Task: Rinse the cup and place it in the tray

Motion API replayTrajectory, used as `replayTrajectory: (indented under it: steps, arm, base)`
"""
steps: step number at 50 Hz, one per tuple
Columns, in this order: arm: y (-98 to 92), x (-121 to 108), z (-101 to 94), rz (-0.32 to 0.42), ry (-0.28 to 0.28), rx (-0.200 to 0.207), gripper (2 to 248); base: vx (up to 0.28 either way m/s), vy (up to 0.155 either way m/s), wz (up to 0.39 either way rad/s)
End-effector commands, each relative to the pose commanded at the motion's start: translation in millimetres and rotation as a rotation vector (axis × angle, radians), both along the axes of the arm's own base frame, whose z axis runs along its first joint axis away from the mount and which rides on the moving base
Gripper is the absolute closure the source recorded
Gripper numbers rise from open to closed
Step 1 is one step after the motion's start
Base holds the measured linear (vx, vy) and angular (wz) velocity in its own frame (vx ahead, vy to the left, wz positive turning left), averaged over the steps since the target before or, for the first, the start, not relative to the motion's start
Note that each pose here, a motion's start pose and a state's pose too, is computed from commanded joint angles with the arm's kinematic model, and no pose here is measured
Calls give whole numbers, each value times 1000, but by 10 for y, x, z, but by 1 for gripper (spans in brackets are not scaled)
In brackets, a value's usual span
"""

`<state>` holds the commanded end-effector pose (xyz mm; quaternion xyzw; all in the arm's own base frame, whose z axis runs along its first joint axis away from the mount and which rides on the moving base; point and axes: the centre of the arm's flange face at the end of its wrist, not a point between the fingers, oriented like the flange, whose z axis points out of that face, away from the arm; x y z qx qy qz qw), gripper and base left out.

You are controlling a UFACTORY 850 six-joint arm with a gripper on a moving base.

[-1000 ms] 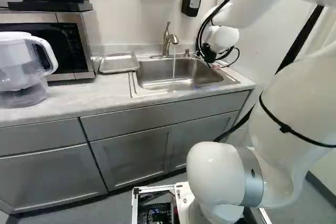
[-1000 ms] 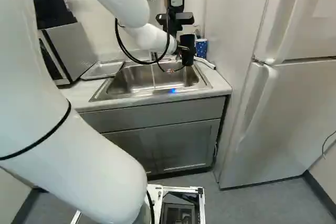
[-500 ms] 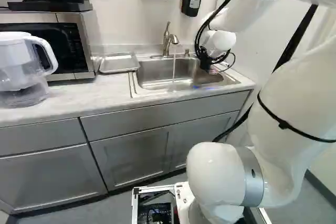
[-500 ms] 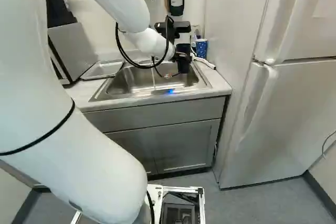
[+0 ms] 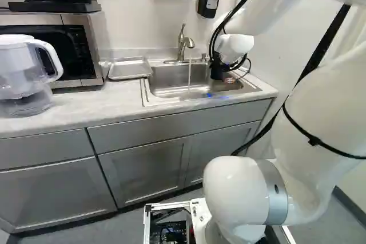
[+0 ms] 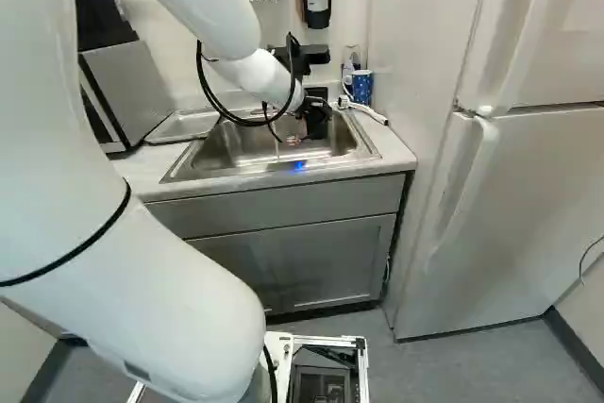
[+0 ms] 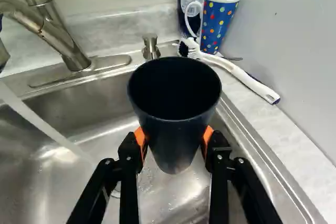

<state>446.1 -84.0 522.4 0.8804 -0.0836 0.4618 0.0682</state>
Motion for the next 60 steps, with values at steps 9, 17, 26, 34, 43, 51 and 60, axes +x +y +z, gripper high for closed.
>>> replayTrajectory:
  steps: [9, 17, 26, 34, 43, 51, 60]
  arm:
    - [21, -19, -33, 26, 45, 4, 129]
    - [46, -35, -58, 51, 81, 3, 129]
    - [123, -36, -76, 94, 111, -12, 129]
    - [222, -33, -89, 139, 135, -30, 129]
    - [345, -25, -104, 194, 161, -53, 129]
    - [435, -4, -114, 238, 181, -75, 129]
    - [523, -12, -126, 284, 203, -101, 129]
  base:
    - [0, 0, 0]
    - [0, 0, 0]
    - [0, 0, 0]
    - [0, 0, 0]
    - [0, 0, 0]
    - [0, 0, 0]
    - [0, 0, 0]
